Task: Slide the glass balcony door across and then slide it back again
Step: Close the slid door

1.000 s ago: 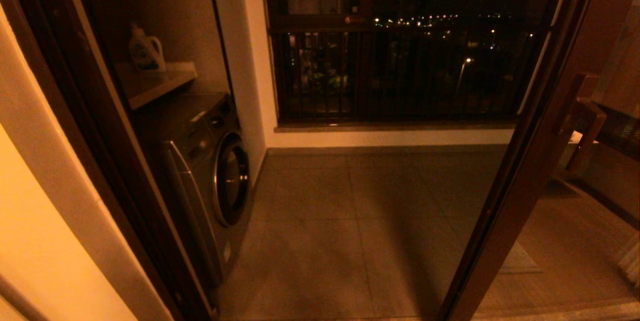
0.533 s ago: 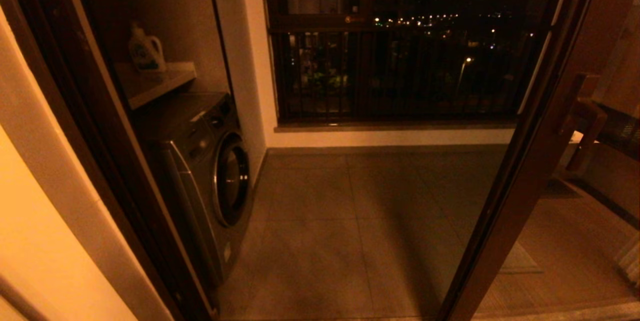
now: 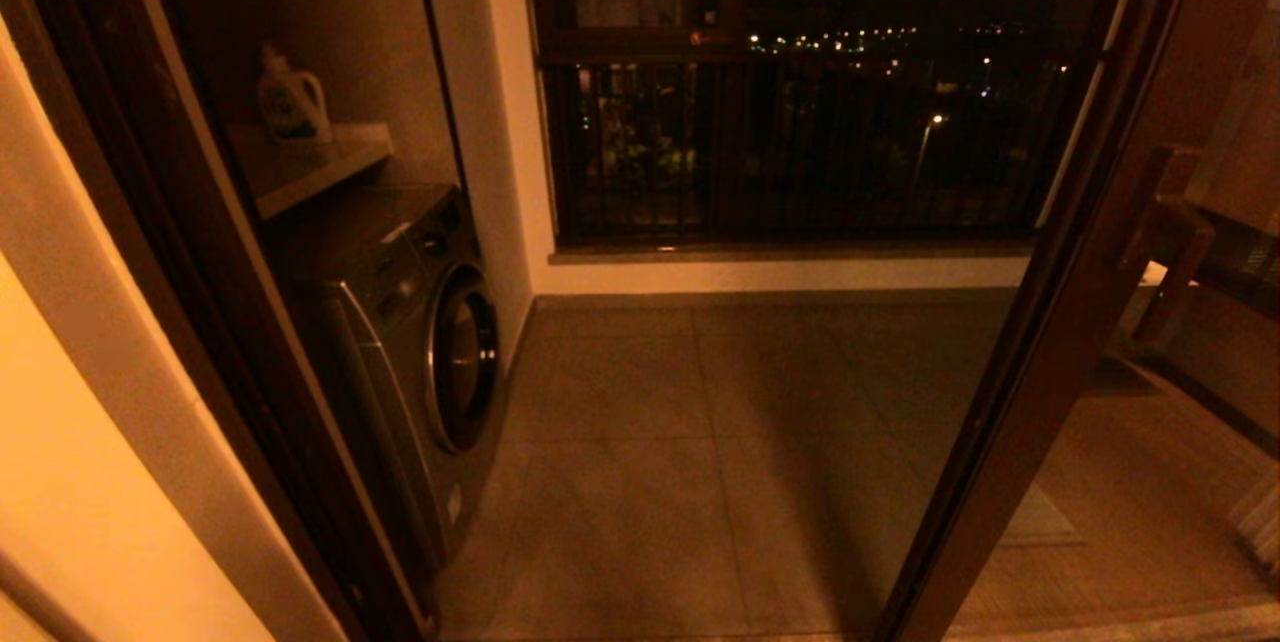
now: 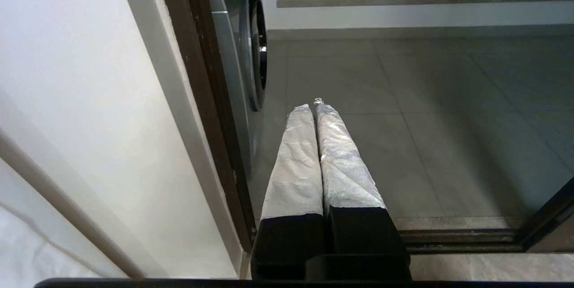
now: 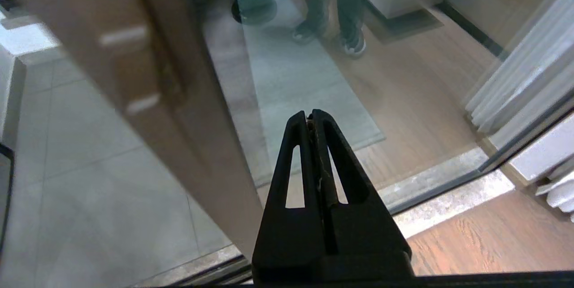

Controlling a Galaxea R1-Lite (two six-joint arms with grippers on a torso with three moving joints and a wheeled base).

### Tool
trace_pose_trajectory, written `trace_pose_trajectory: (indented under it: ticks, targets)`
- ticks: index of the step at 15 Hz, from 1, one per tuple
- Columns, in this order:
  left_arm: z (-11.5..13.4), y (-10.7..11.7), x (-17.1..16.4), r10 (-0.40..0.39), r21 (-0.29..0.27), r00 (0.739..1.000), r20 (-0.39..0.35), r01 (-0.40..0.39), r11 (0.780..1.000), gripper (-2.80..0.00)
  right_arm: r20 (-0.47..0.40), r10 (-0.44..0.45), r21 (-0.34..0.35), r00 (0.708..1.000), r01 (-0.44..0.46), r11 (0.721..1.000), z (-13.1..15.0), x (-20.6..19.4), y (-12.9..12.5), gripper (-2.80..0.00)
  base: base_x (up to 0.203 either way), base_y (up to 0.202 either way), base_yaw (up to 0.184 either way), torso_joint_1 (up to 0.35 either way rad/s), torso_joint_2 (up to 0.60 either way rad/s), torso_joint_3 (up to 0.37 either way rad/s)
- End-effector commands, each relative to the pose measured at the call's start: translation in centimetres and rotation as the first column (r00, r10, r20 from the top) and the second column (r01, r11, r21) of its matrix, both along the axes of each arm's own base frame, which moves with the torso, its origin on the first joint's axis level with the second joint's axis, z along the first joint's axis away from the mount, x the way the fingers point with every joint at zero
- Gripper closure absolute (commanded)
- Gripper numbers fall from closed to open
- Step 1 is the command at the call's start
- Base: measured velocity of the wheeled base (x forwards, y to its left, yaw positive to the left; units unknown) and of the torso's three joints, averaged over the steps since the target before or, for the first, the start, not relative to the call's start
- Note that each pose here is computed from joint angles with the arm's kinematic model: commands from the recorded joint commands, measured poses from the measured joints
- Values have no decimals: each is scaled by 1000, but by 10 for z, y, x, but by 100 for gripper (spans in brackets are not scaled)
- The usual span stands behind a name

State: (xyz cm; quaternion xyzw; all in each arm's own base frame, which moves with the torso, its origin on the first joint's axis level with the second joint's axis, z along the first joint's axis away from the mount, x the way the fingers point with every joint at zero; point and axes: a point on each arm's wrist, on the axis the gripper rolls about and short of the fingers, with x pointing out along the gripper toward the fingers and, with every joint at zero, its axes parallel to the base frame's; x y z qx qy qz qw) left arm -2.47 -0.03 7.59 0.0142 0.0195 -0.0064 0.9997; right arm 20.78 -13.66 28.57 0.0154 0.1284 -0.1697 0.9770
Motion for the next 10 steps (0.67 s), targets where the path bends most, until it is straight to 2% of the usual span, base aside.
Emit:
trace_pose_trajectory:
  ticks: [1,3,10]
  targets:
    - [0,0,0,0,0,1000,-1,0,1000,0,-37,9,24,999,-8,1000,-11,23,-14,0,0,0,0,0,0,0]
    - [0,0,0,0,0,1000,-1,0,1000,0,-49,38,36,998,-36,999,-15,31,-13,0,0,0,0,0,0,0]
    - [0,0,0,0,0,1000,-1,0,1000,0,-62,181,58,982,-177,982,-21,53,23,0,0,0,0,0,0,0]
